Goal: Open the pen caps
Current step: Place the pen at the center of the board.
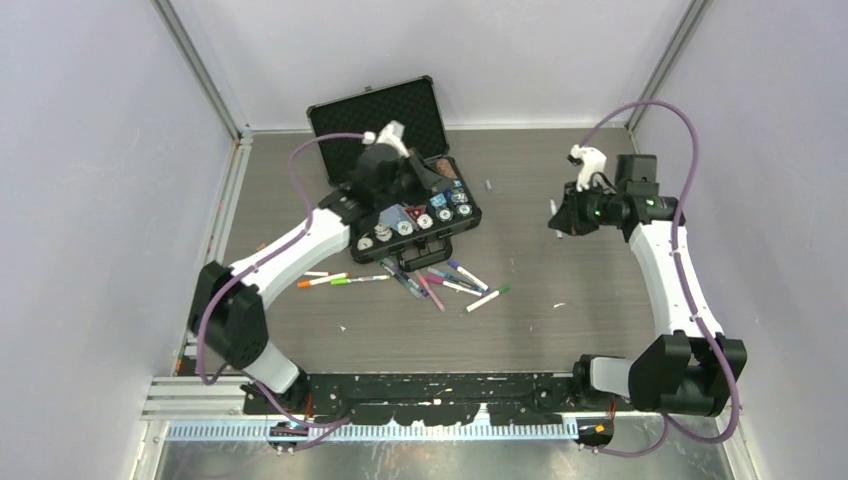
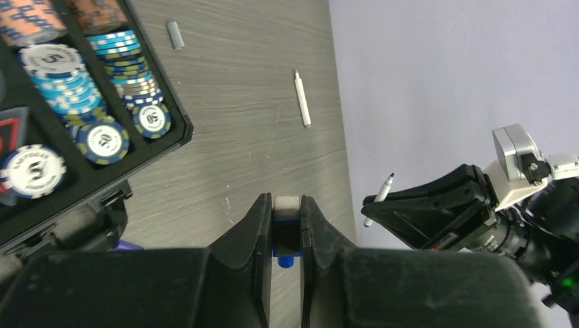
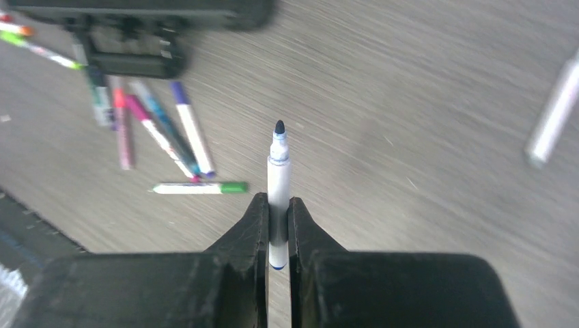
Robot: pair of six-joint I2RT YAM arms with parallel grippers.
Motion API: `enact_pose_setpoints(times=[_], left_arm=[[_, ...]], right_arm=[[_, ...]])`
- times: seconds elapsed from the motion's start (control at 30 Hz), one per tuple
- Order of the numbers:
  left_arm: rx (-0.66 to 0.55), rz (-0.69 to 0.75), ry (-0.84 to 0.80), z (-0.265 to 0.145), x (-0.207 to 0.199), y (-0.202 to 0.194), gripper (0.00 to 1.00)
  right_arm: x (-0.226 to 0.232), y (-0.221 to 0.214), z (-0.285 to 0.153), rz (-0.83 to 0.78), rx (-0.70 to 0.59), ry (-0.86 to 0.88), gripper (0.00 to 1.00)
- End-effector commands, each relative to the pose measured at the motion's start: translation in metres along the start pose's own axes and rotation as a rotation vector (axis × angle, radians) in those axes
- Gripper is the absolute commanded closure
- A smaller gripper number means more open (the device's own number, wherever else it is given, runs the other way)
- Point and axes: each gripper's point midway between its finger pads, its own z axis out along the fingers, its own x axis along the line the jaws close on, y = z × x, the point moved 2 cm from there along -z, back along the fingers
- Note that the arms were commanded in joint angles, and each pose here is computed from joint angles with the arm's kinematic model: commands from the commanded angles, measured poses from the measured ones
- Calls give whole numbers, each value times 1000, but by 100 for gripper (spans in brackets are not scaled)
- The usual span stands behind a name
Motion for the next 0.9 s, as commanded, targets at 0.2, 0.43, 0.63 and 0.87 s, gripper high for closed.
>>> enact_pose_setpoints(times=[0.2, 0.43, 0.63, 0.87], left_arm=[[202, 151, 256, 99, 4, -47, 100], [278, 185, 186, 176, -13, -70, 100], [294, 202, 67, 200, -24, -78, 100], [264, 279, 18, 187, -36, -65, 100]], right_arm=[[-114, -73, -53, 63, 199, -422, 99], [-198, -64, -28, 29, 321, -469, 95], [-250, -53, 5, 71, 357, -465, 93], [-268, -48, 40, 175, 403, -415, 92]])
